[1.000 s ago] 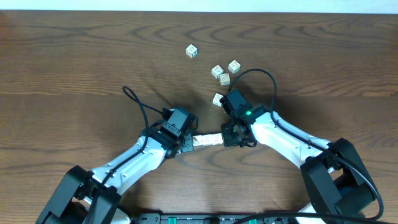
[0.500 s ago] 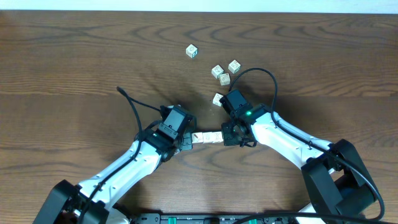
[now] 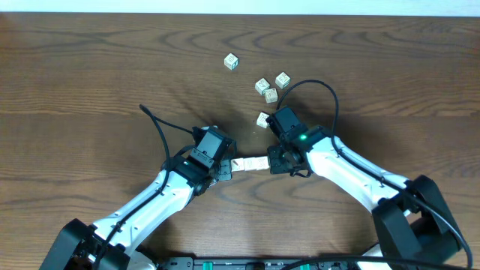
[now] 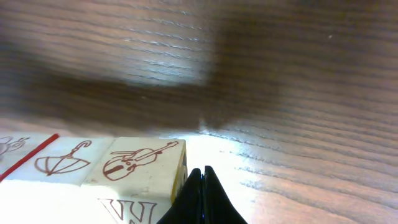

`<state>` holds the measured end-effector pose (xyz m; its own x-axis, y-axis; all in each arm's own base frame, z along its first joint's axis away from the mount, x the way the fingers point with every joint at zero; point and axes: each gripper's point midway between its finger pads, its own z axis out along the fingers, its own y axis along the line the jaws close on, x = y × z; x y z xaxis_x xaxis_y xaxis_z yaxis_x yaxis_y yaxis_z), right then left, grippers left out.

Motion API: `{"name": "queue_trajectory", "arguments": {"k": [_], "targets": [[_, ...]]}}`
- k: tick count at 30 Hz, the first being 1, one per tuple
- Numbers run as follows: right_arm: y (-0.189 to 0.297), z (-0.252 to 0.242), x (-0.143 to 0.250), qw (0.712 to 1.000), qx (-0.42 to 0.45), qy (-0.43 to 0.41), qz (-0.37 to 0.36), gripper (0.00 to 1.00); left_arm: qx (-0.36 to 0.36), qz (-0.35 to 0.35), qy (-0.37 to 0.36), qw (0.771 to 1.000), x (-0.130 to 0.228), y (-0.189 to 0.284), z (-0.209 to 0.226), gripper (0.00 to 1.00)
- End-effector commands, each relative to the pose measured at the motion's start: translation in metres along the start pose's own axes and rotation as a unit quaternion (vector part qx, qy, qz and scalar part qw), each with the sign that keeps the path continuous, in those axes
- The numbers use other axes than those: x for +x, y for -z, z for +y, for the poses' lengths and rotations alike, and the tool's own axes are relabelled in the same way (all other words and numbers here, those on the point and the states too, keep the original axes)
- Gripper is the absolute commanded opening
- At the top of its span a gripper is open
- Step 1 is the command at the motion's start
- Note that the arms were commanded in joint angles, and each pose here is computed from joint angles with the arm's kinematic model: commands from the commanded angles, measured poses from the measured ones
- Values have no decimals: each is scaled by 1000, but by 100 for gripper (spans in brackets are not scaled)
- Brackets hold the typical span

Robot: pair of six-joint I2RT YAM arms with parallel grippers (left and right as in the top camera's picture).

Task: Lift 5 blocks

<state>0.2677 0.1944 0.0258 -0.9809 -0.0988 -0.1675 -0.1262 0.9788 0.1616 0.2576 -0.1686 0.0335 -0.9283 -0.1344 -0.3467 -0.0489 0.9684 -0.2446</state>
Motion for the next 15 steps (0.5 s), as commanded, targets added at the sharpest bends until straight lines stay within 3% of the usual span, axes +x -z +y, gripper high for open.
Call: {"name": "queue_trajectory", "arguments": {"k": [1,15], "targets": [[31,90,18,981,-181,61,31,1,166,42,-44,984,15,27,-81,7],[32,90,18,981,-182,61,30,1,166,43,-40,984,15,27,-81,7]]}}
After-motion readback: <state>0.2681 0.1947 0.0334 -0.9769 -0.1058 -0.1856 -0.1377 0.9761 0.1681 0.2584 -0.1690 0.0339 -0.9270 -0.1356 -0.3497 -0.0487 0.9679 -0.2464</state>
